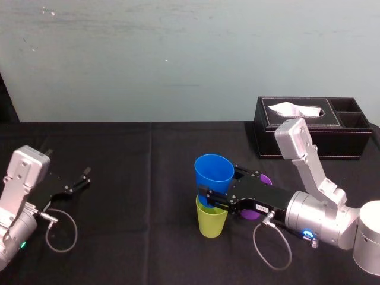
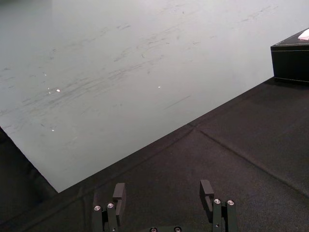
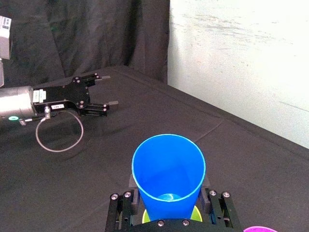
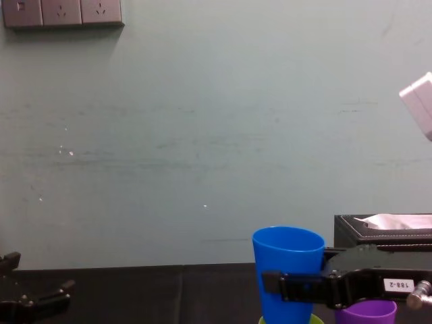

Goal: Stack the three plastic cups sequentially using one hand.

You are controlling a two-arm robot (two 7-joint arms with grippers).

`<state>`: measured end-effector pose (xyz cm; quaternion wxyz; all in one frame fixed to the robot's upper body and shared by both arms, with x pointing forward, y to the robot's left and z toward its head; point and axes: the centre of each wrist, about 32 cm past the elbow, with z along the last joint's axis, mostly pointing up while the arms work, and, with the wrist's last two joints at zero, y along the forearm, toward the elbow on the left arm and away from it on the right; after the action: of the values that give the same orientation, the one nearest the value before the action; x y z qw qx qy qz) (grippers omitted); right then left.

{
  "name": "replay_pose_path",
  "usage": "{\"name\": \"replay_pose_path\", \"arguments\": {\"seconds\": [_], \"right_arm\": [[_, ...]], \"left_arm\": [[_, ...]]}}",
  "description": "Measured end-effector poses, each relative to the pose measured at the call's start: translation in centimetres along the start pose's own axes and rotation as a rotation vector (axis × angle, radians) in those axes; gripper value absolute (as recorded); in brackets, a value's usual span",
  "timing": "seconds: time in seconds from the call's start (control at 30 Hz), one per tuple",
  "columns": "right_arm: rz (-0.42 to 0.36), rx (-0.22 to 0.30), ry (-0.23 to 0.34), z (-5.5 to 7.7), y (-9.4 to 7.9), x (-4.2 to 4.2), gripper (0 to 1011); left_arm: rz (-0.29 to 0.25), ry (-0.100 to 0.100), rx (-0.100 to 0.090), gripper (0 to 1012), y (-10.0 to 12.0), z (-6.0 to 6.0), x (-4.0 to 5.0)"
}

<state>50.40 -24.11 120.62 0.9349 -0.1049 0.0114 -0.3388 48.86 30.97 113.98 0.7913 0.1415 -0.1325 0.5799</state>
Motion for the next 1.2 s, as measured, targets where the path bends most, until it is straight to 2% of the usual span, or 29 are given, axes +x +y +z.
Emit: {"name": "replay_pose_path", "arguments": {"seconds": [1.2], "right_arm": [[-0.006, -0.017, 0.011, -1.5, 0.4, 0.28, 715]], "left_arm": [[0.000, 0.000, 0.000, 1000, 0.0, 0.0, 0.00]]}}
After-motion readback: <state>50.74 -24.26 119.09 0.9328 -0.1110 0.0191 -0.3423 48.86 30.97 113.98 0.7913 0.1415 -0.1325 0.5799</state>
